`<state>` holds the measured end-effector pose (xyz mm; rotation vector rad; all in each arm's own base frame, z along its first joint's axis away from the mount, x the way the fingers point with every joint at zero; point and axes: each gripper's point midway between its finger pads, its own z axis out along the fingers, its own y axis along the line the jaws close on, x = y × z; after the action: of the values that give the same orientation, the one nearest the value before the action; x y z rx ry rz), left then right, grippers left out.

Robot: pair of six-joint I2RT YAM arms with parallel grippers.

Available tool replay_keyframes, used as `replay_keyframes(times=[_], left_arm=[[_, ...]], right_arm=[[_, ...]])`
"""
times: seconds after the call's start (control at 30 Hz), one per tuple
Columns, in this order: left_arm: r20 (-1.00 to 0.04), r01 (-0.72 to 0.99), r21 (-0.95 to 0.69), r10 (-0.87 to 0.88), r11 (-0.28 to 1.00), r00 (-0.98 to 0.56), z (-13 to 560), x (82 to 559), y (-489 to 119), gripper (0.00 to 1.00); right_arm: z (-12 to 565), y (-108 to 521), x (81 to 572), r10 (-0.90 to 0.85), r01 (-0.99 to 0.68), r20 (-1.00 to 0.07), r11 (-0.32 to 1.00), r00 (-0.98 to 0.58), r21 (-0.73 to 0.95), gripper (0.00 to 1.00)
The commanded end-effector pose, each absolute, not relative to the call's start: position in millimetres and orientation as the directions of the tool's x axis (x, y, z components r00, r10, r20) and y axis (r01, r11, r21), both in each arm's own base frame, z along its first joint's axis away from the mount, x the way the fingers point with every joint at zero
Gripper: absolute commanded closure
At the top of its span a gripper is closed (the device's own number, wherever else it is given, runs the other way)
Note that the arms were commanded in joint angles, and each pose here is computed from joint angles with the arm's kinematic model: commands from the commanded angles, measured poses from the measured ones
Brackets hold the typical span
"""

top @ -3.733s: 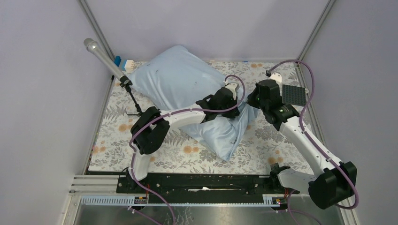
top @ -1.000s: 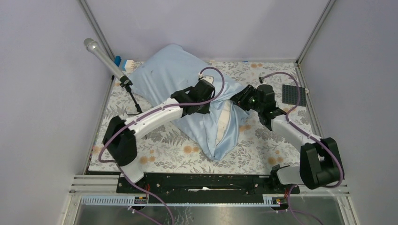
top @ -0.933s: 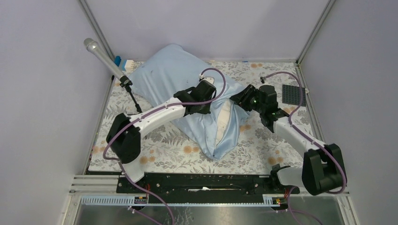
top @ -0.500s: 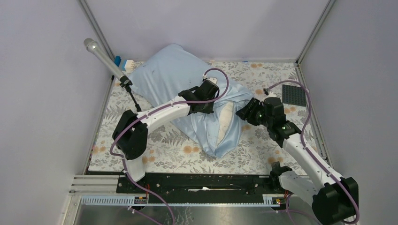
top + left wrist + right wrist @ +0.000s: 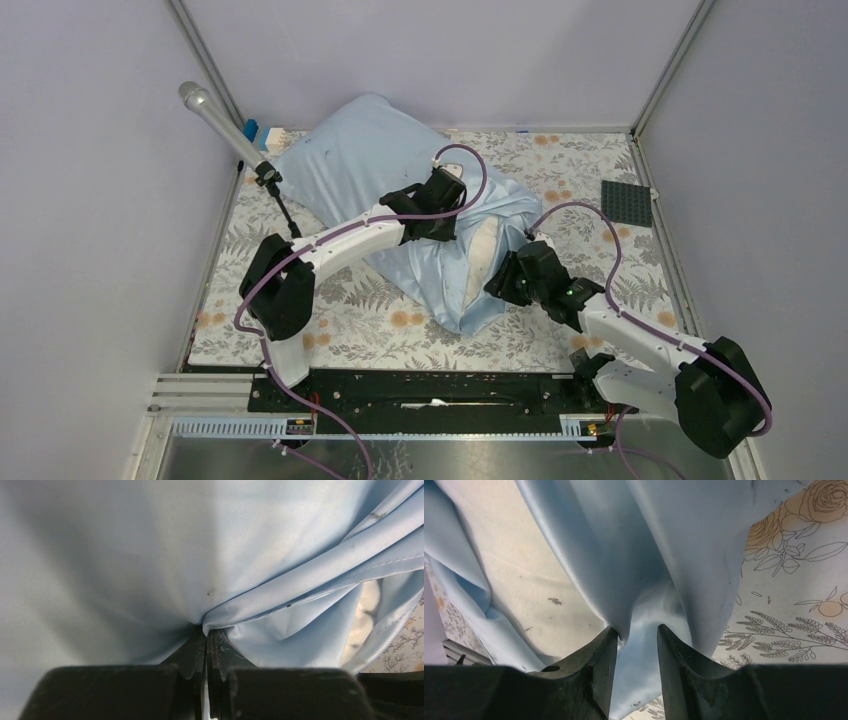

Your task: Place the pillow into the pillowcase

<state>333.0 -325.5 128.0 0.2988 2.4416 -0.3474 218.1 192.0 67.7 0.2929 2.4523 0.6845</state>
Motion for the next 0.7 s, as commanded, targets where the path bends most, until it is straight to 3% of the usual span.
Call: replay_keyframes(times=[0.0, 0.27, 0.5, 0.53, 0.63, 0.67], left_arm=[[-0.642, 0.306, -0.223, 0.097, 0.925, -0.761, 129, 340, -339, 1.0], [-0.635, 0.313, -0.237, 0.097, 0.92, -0.766, 126, 338, -342, 1.0], [-0.635, 0.317, -0.247, 0.094, 0.916, -0.767, 126, 339, -346, 1.0], [-0.635, 0.318, -0.25, 0.092, 0.915, -0.767, 127, 339, -347, 1.0], [-0.633, 0.313, -0.257, 0.085, 0.914, -0.769, 124, 342, -351, 1.0], [-0.633, 0.31, -0.258, 0.082, 0.915, -0.77, 122, 344, -352, 1.0]], right_arm=[[71, 195, 235, 0.396, 0.065, -0.513, 0.834, -0.762, 0.547, 0.59], [81, 201, 235, 0.388, 0.034, -0.556, 0.84, -0.735, 0.542, 0.56], [69, 212, 233, 0.37, 0.022, -0.529, 0.834, -0.764, 0.551, 0.57], [66, 214, 232, 0.364, 0.022, -0.521, 0.834, -0.772, 0.551, 0.61], [63, 214, 223, 0.34, 0.011, -0.506, 0.838, -0.793, 0.546, 0.98], [64, 213, 220, 0.331, 0.002, -0.505, 0.838, -0.797, 0.545, 1.0]])
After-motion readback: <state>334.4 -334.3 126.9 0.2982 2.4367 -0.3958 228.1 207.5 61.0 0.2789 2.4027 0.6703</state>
